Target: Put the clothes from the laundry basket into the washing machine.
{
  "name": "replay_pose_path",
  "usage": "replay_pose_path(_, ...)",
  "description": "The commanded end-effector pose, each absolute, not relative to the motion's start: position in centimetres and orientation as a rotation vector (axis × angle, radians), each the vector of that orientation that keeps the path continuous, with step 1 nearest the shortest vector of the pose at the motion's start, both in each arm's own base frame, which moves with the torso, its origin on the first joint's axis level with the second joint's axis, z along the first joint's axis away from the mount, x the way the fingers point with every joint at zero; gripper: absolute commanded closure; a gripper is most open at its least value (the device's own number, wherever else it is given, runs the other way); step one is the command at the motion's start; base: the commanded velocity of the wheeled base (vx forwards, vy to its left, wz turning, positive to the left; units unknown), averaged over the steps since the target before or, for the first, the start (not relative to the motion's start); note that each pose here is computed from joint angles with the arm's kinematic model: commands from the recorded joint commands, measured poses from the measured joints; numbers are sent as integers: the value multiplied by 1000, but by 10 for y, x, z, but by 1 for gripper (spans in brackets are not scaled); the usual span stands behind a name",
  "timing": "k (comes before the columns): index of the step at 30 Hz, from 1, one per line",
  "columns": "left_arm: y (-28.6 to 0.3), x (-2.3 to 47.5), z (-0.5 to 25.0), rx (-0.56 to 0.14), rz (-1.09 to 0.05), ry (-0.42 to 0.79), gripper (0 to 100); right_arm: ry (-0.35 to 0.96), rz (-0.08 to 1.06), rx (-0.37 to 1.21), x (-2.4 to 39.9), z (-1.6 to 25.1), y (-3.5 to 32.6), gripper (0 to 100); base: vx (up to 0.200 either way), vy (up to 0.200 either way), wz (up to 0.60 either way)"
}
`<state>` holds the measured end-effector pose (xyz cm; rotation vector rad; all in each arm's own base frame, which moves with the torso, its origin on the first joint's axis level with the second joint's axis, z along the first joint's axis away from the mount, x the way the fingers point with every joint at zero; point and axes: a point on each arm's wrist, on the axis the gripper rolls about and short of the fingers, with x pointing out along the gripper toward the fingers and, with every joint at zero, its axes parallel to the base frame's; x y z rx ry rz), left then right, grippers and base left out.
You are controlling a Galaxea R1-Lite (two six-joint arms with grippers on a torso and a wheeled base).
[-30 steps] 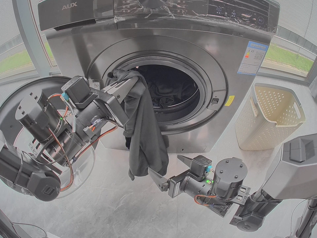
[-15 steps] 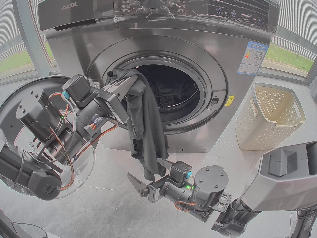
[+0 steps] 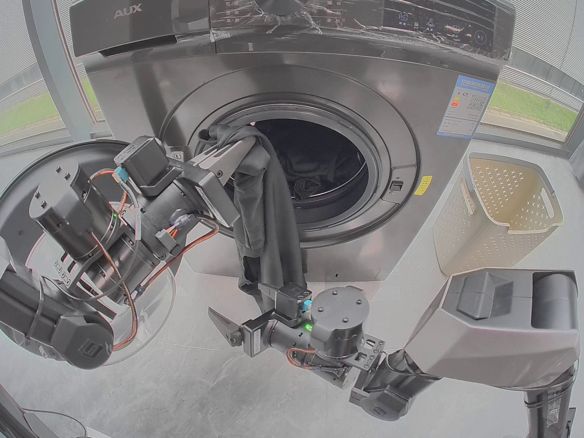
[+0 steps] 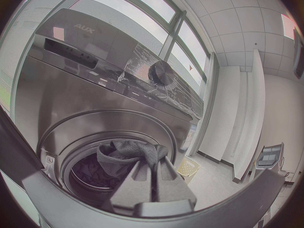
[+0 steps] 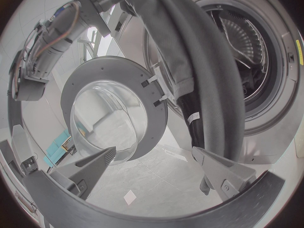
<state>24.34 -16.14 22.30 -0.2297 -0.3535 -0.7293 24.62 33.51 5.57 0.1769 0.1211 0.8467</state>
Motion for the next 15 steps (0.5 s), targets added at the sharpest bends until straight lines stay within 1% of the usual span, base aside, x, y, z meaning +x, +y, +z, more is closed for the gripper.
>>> replay_pose_path(1, -162, 241, 225, -233, -734, -362, 100, 145, 843, 167, 265, 41, 346, 0, 0, 0, 0)
replay_pose_path(6, -162, 241, 228, -236, -735, -373, 100, 158, 842, 161, 283, 33, 360, 0, 0, 0, 0)
replay_pose_path(12, -161, 240, 229, -236, -730, -375, 100, 168, 802, 157, 310, 26, 365, 0, 0, 0, 0)
replay_pose_path(15, -162, 241, 231, -239, -730, -383, 100, 183, 778, 149, 322, 16, 363, 0, 0, 0, 0)
